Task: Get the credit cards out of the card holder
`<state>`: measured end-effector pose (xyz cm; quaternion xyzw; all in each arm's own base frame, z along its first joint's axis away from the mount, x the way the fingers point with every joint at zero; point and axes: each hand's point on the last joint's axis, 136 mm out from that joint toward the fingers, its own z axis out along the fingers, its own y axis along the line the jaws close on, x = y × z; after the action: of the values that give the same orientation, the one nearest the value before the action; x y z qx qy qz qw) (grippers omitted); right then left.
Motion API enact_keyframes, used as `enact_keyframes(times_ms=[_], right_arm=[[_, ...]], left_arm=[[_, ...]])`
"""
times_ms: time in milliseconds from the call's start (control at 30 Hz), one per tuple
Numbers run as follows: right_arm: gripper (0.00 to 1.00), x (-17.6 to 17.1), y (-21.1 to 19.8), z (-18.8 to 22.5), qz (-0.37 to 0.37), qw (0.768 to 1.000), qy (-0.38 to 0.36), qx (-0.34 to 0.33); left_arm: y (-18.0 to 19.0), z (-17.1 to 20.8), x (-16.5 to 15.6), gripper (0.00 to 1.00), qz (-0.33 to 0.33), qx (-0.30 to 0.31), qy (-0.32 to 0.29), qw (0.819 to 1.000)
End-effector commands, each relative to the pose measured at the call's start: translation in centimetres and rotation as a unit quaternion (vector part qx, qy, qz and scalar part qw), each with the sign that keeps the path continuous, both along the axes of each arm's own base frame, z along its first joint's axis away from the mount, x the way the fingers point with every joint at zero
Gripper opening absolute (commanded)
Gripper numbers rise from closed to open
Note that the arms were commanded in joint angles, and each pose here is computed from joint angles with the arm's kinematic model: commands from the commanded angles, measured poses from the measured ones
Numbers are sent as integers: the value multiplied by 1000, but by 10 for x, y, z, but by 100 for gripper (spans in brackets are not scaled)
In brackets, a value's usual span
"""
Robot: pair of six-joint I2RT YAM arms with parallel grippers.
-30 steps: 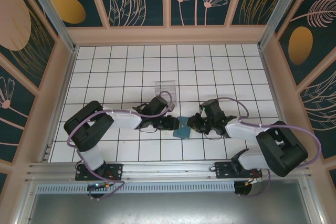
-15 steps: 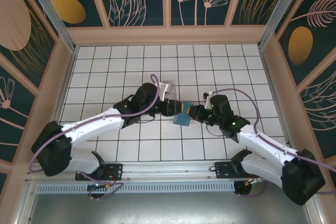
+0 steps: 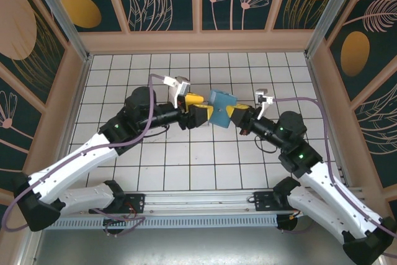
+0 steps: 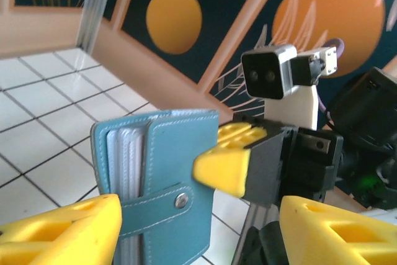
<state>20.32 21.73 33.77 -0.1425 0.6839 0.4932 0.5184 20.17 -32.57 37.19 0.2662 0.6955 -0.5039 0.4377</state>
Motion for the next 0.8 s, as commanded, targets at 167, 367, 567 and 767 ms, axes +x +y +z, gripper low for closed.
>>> enact_keyframes(times_ms=[167,367,567,767], right_arm=[[0,-46,10,98,98,980,-167,40],[0,-57,13,122,126,972,-188,63],[0,-63,19,130,147,968,-191,71],[0,-75,27,134,183,961,-195,74]], left_arm=[[2,22,-39,70,-97,3,-106,990],[-8,30,-58,65,-169,-13,-116,979],[-7,38,-69,47,-196,-26,-135,971],[-3,47,-74,32,-201,-38,-150,967]])
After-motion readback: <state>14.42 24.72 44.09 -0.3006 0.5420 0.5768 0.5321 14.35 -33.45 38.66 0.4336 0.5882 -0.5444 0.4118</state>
